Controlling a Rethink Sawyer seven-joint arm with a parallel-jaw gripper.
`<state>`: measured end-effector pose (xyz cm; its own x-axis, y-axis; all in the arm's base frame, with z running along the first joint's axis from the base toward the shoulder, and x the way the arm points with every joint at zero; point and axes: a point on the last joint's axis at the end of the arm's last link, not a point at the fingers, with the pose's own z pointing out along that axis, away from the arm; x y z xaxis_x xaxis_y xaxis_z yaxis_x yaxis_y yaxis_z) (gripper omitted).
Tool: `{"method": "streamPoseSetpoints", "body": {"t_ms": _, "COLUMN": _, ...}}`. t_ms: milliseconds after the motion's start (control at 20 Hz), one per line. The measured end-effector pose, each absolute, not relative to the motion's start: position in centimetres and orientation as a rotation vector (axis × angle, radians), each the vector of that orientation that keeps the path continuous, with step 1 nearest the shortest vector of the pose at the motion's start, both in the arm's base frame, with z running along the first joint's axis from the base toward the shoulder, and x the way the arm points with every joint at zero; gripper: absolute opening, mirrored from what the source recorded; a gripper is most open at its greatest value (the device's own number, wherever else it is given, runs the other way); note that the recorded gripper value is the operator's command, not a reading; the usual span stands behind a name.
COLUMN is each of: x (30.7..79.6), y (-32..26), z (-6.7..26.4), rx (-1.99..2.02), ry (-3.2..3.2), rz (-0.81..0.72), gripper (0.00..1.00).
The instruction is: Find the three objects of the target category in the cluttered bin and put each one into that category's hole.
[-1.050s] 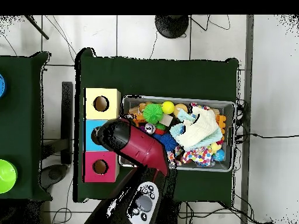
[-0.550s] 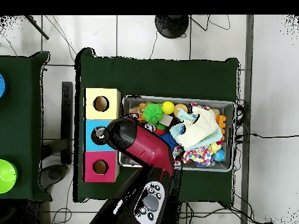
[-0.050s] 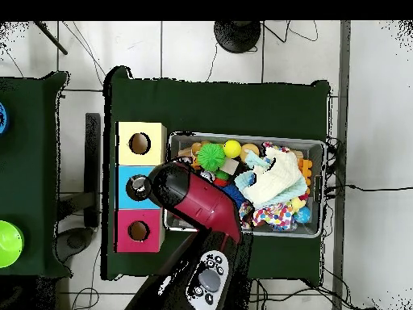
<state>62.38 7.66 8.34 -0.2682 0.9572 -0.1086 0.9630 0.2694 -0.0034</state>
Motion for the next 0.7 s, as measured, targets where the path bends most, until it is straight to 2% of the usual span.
{"method": "streamPoseSetpoints", "body": {"t_ms": 700, "x": 62.85, "y": 7.76, "z": 8.56, "rx": 1.838, "ry": 2.431, "rz": -0.096, "gripper": 1.00}}
